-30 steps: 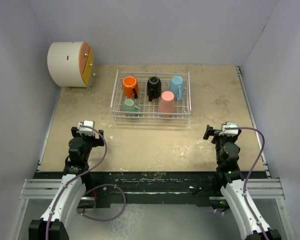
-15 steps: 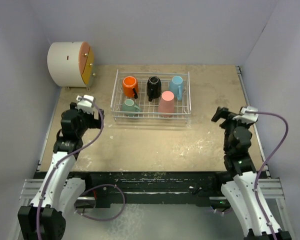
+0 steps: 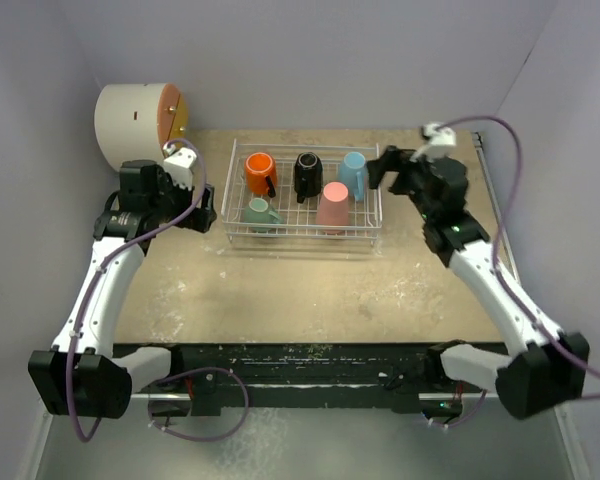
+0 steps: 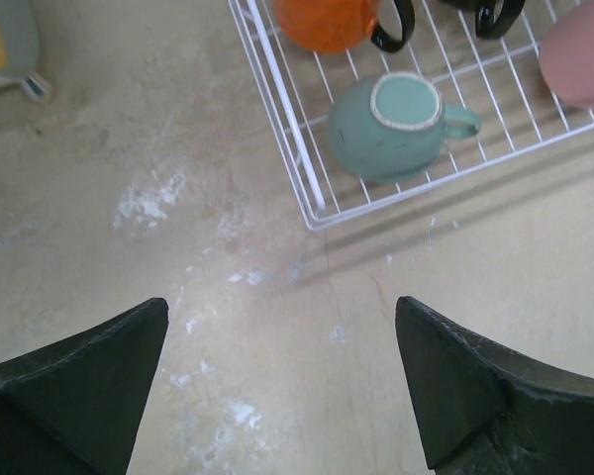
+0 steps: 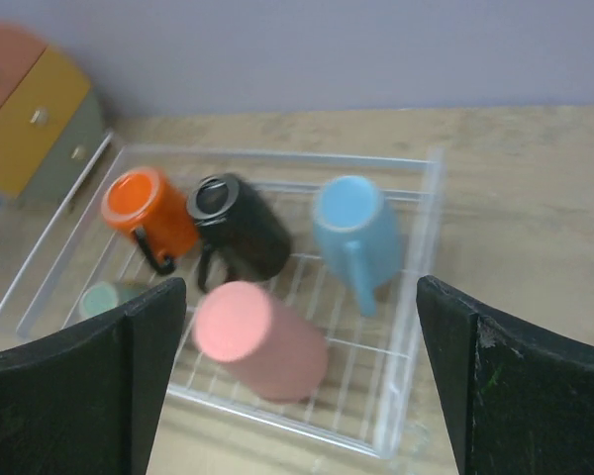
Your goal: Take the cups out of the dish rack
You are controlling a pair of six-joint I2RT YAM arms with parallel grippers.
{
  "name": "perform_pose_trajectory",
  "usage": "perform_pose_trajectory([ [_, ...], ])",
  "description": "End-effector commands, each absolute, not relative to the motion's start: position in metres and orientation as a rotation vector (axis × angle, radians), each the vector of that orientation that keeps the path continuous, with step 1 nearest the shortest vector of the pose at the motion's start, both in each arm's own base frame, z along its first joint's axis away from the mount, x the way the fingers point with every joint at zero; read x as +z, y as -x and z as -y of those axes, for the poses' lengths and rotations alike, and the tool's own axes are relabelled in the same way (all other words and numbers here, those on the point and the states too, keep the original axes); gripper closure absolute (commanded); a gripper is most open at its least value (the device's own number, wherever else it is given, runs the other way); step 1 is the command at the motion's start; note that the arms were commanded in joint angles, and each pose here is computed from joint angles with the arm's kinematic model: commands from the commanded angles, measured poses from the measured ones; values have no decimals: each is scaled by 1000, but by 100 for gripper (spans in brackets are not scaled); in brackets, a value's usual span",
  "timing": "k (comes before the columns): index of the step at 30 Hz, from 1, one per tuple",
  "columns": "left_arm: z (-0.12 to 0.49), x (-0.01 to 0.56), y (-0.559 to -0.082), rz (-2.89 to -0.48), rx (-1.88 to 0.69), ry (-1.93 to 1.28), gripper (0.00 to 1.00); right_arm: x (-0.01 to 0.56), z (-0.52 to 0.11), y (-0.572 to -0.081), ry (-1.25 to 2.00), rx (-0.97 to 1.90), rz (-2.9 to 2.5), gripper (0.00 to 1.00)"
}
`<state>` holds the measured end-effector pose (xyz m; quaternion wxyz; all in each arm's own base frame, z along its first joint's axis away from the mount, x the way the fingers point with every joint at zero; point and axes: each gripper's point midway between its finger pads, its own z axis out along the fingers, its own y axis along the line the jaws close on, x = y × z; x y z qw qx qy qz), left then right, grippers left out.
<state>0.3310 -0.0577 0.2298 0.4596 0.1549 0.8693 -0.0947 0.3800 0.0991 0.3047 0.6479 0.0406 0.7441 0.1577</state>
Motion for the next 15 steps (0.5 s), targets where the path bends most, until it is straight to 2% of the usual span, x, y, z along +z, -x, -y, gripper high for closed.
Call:
perform_pose_trajectory([
  [1,60,235,-320,-2160,-260,-415,1,327,-193,-386,288,433,-1689,0],
  [9,61,224,-322,-2184,-291,-409,1,267,-293,-397,658,494,-1841,8],
  [15,56,209,-327,-2194,-304,-406,1,228,-330,-410,806,563,-1903,22],
])
